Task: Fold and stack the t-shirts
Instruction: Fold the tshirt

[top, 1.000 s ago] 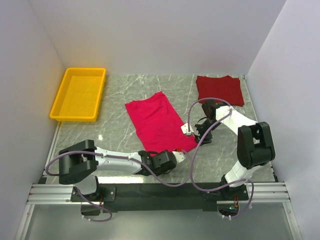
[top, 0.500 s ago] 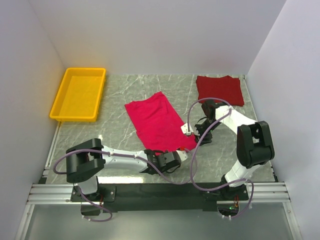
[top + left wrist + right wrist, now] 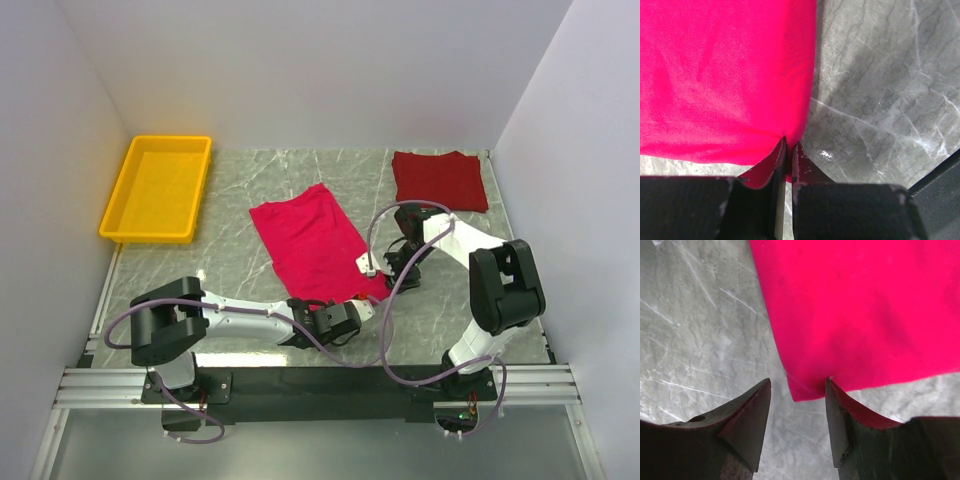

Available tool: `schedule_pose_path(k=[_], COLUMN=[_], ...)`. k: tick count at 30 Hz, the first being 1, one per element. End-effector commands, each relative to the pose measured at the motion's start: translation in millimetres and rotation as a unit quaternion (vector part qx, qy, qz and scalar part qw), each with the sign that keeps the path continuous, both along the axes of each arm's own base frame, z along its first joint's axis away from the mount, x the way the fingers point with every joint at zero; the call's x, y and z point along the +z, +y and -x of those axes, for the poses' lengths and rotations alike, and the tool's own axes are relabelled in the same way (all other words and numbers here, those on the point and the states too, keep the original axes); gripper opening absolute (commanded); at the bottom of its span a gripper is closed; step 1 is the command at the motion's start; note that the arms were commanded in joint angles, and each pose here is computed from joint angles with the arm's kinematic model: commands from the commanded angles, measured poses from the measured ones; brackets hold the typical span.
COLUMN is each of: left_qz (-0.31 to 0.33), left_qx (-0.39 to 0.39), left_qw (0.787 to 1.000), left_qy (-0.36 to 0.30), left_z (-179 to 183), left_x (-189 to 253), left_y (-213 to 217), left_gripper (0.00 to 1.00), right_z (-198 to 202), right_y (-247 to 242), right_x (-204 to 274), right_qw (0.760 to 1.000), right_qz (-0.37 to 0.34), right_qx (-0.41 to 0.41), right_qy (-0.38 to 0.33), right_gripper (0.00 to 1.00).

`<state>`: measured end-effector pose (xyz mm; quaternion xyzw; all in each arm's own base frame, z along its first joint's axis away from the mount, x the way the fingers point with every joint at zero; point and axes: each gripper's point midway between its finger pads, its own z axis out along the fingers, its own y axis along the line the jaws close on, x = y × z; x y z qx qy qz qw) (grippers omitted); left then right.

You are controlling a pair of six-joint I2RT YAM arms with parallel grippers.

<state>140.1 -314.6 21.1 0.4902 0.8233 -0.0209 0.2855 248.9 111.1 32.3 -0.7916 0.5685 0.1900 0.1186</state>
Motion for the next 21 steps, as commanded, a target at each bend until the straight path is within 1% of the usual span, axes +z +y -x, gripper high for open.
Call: schedule_pose_path(k=[1,10,13,19,20,21], left_qz=[0.005,0.013,0.017,0.028,0.032,0.035], left_qx=[0.004,0.007,0.009,0.015,0.015,0.015], left_qw=[1.0,1.0,1.0,0.999,0.999,0.999], left_qy=[0.015,0.012,0.012,0.015,0.016,0.016], left_z=[6,4,3,3,3,3], left_x=[1,3,3,4,5,6], left_y=[7,7,7,8,7,6], left_gripper=[0.09,0.09,0.09,0.08,0.08,0.07], right_z=[7,-1,-5,-5,-6,-7], right_y=[-3,0,3,4,4,4], right_x=[-10,-26,-27,-29,-27,-28], right_qw=[1.0,0.998,0.998,0.997,0.996,0.996], right_qz=[0.02,0.048,0.049,0.048,0.046,0.045], right_qx=[0.001,-0.035,-0.041,-0.063,-0.069,-0.072], right_qy=[0.01,-0.008,-0.017,-0.024,-0.03,-0.034], right_gripper=[0.54,0.54,0.51,0.34,0.28,0.24])
